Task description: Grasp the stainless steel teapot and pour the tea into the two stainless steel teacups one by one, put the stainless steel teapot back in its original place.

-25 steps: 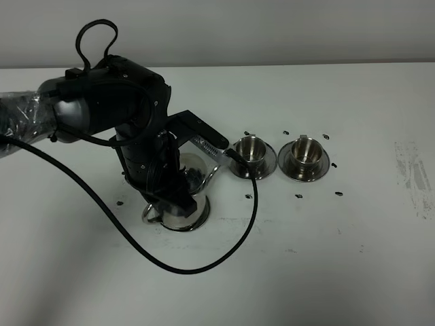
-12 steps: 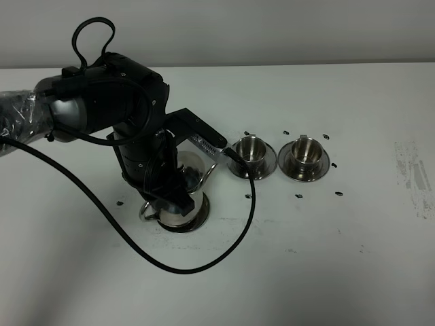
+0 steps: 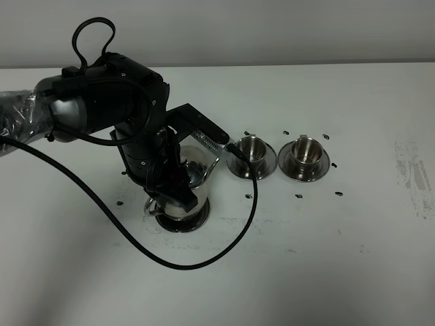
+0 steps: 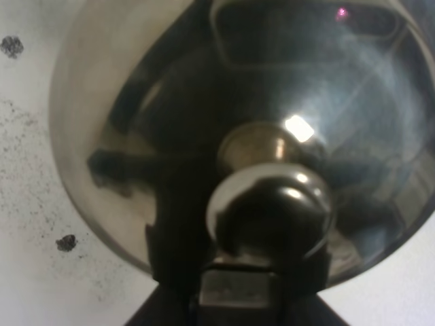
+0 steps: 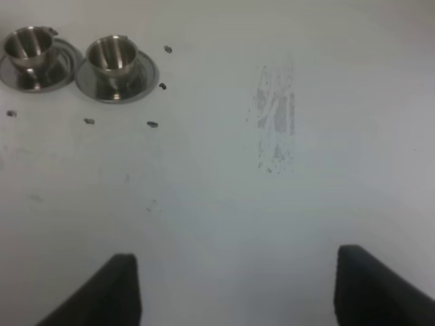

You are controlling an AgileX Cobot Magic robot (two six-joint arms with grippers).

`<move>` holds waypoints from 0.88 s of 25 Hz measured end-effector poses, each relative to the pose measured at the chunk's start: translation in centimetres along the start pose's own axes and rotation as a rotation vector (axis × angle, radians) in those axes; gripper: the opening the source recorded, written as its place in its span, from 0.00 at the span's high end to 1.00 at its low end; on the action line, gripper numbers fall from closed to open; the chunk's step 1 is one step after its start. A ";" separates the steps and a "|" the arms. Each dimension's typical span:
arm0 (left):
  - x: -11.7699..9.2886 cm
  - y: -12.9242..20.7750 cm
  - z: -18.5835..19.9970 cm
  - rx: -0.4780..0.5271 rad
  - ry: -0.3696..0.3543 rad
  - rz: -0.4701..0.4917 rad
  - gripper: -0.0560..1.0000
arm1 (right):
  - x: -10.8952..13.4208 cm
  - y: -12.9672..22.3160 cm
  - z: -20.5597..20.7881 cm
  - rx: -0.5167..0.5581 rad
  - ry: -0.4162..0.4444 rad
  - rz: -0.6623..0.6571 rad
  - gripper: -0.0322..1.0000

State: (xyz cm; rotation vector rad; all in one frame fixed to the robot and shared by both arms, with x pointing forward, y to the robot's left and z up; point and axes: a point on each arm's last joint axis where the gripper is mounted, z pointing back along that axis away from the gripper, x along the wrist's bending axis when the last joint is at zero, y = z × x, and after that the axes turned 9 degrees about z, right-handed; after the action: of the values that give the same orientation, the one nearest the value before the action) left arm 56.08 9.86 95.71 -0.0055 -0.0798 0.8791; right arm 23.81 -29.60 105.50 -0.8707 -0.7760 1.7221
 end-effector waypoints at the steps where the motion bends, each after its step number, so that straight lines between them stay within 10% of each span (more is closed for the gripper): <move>1: 0.0 0.0 0.0 -0.001 0.000 -0.002 0.77 | 0.0 0.0 0.0 0.000 0.000 0.000 0.40; 22: 1.1 0.8 1.9 -0.028 0.002 -0.298 0.77 | 0.0 0.0 0.0 0.000 0.000 0.000 0.40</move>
State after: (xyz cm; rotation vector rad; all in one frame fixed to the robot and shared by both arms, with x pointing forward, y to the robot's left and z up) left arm 56.06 11.13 97.66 -0.0202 -0.0881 0.5799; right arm 23.81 -29.60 105.50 -0.8707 -0.7760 1.7221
